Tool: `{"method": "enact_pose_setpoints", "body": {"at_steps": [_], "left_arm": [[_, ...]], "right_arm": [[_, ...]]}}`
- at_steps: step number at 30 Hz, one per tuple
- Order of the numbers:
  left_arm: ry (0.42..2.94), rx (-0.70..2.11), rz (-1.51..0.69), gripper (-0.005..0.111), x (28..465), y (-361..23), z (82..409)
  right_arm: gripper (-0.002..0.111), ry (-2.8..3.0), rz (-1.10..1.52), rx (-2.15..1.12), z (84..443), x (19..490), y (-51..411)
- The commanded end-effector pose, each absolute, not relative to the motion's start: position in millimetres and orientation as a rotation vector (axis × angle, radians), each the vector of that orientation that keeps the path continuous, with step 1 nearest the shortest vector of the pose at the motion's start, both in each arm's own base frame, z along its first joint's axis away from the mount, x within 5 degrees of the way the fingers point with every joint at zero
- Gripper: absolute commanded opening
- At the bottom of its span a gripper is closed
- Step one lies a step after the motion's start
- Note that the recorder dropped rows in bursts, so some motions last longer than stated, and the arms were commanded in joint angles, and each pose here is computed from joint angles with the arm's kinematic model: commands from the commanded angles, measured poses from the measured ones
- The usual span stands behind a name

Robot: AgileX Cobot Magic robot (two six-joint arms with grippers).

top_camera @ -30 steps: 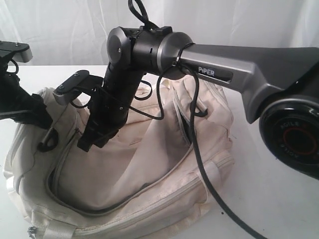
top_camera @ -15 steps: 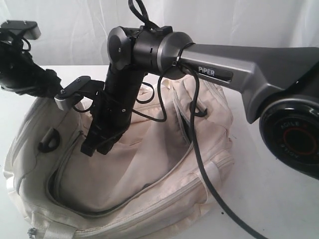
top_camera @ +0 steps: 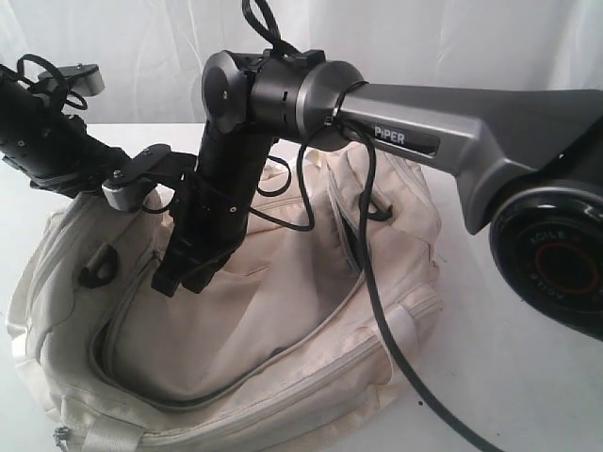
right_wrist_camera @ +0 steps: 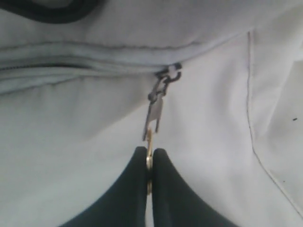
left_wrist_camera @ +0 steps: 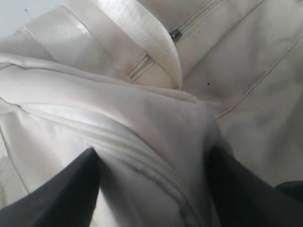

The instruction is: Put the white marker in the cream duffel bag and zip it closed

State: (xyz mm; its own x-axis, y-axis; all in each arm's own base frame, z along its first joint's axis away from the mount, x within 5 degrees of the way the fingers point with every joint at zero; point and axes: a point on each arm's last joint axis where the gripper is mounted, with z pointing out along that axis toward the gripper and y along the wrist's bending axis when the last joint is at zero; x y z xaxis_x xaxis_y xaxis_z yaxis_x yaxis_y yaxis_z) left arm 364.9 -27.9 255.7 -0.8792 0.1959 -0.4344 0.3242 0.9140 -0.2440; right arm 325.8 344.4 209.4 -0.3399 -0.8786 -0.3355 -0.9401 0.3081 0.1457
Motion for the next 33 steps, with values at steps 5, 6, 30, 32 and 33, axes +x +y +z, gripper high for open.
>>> {"method": "enact_pose_setpoints", "body": {"at_steps": [5,6,30,32,33], "left_arm": [[2.651,0.304,-0.329,0.001,371.1,-19.2,254.3],[2.637,0.285,-0.322,0.001,372.7,-18.8,254.9],[2.625,0.249,-0.257,0.000,375.3,-14.4,255.0],[2.625,0.248,-0.253,0.000,375.3,-13.3,255.0],[2.625,0.246,-0.253,0.000,375.4,-12.8,255.0]], "right_arm": [[0.000,2.282,0.488,-1.708,238.2,314.1,346.9],[0.000,2.262,0.485,-1.717,243.9,311.3,347.0],[0.000,2.358,0.478,-1.880,245.5,218.1,375.6],[0.000,2.408,0.425,-1.833,247.8,216.5,367.2],[0.000,2.428,0.392,-1.804,251.7,215.2,361.4]]}}
